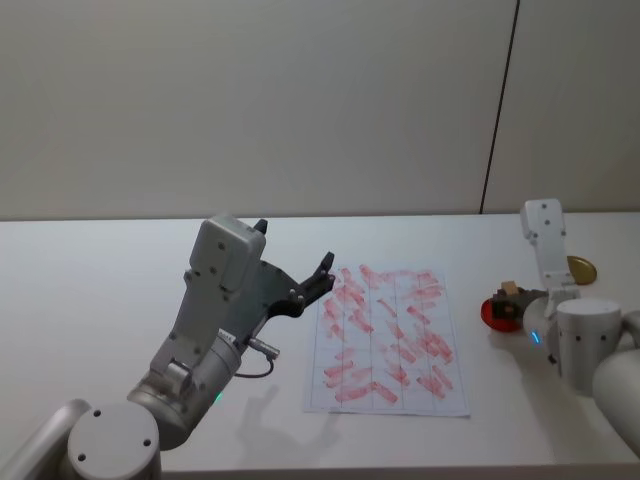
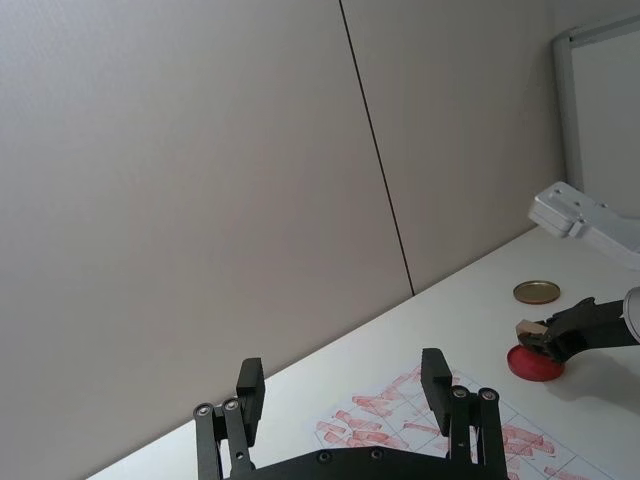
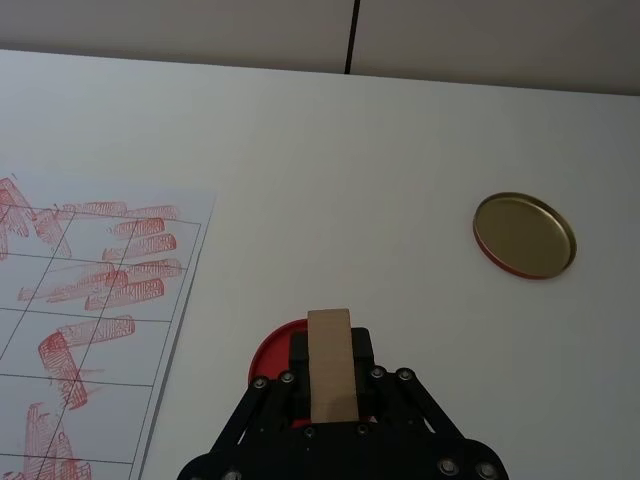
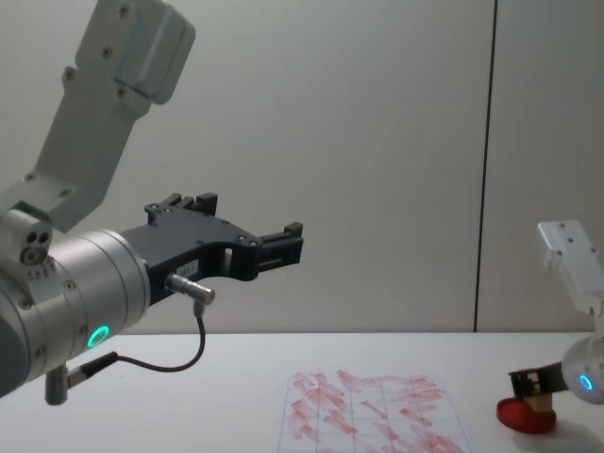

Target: Use the one hand to pick up the stamp and affix it onto the A4 paper.

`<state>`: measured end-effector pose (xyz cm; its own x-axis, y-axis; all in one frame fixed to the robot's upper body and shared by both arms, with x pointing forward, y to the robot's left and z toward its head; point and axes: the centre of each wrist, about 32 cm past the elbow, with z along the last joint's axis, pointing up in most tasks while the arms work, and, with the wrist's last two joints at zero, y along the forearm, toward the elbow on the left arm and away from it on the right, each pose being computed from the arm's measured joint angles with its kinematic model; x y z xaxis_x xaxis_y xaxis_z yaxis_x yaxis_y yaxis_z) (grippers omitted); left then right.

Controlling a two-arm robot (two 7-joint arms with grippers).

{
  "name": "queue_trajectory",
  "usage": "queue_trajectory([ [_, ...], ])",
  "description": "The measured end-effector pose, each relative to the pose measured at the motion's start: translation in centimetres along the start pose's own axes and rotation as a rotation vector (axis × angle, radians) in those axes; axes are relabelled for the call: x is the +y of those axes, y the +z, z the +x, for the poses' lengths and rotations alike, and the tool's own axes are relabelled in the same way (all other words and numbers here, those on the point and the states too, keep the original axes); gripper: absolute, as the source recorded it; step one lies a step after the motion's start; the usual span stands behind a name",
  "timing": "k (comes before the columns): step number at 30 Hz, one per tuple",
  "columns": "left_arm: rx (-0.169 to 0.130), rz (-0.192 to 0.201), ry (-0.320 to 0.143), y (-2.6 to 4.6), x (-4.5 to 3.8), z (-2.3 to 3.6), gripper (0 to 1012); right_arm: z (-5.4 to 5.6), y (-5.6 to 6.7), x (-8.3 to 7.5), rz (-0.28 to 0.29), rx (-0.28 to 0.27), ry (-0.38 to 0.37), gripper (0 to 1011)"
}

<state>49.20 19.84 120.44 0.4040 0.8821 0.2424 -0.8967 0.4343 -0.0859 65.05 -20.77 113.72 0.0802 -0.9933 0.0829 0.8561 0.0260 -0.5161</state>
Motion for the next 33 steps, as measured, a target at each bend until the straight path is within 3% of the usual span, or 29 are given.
queue_trajectory([
  [7, 0.0, 0.0, 0.0, 0.0, 0.0, 0.0, 993, 0.0, -0.2, 0.3, 0.002, 0.003, 0.009, 232],
  [24, 0.0, 0.0, 0.0, 0.0, 0.0, 0.0, 993, -0.1, -0.4, 0.6, 0.037, 0.003, 0.024, 763],
  [33, 0.0, 0.0, 0.0, 0.0, 0.0, 0.0, 993, 0.0, 0.7, 0.4, 0.123, 0.004, 0.032, 1001],
])
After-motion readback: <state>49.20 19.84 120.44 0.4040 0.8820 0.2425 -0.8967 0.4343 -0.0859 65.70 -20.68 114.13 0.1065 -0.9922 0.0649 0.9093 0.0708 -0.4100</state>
